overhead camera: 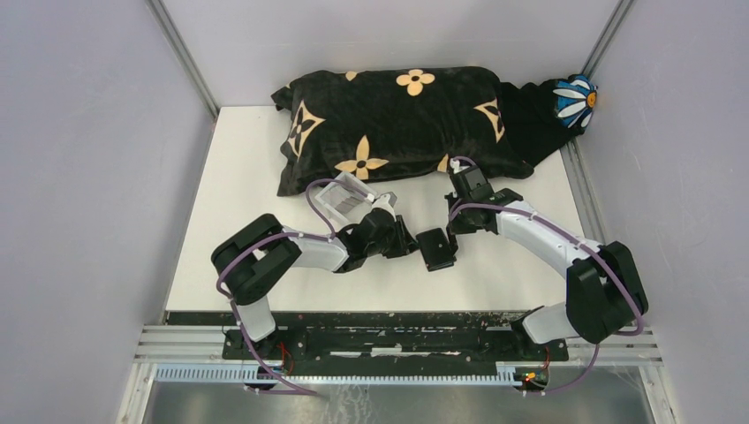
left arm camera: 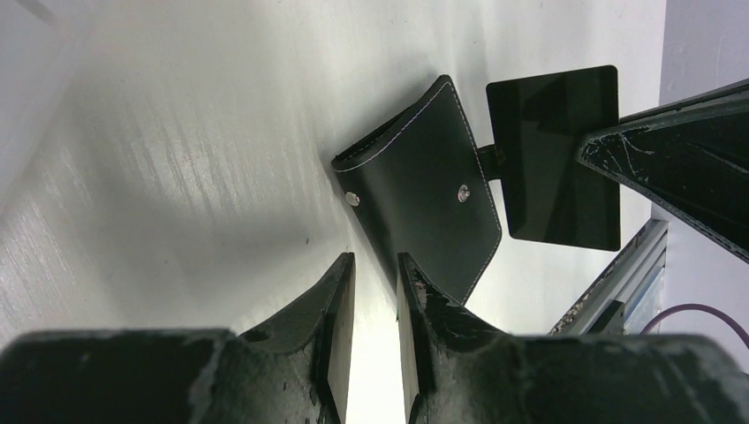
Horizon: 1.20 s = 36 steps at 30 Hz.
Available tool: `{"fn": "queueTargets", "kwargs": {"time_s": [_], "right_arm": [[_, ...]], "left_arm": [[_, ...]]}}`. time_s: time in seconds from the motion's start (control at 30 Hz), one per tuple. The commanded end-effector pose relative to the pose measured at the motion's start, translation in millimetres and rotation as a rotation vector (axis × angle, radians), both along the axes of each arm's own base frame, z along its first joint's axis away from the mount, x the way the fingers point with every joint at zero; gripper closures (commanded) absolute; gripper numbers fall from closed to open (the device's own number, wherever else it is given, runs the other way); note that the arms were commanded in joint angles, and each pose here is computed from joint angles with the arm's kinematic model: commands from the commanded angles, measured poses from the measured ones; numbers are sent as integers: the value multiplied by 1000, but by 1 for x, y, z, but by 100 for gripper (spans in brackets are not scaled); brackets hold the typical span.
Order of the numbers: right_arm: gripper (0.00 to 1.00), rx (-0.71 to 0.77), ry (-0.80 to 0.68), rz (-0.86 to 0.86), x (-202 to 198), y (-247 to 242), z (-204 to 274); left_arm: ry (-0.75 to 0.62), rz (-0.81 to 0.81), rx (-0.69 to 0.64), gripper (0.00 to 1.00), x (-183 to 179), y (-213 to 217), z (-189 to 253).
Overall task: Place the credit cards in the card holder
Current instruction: Open the card holder at the center of the board.
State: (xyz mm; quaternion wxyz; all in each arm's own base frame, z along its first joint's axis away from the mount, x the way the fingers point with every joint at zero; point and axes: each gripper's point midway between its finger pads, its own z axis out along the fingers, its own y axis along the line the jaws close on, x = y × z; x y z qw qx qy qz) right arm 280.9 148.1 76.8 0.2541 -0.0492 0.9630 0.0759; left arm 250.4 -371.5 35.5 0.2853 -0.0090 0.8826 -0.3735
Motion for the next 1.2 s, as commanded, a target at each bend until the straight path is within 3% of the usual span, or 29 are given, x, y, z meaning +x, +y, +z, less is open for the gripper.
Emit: {"fn": "queueTargets", "kwargs": {"time_s": [0.0,0.43,1.17], "right_arm": [[99,-41,-44,-11,13,-6,9],[99,-47,-16,-34,15,-15,-7],[99,141,12,-64,10,-3,-18]], "left_arm": [[-47,-23,21,70,7,-6,5],[-36,-23,44,71,6,-4,-2],[-13,-20,61,72,2,1,-12]]}}
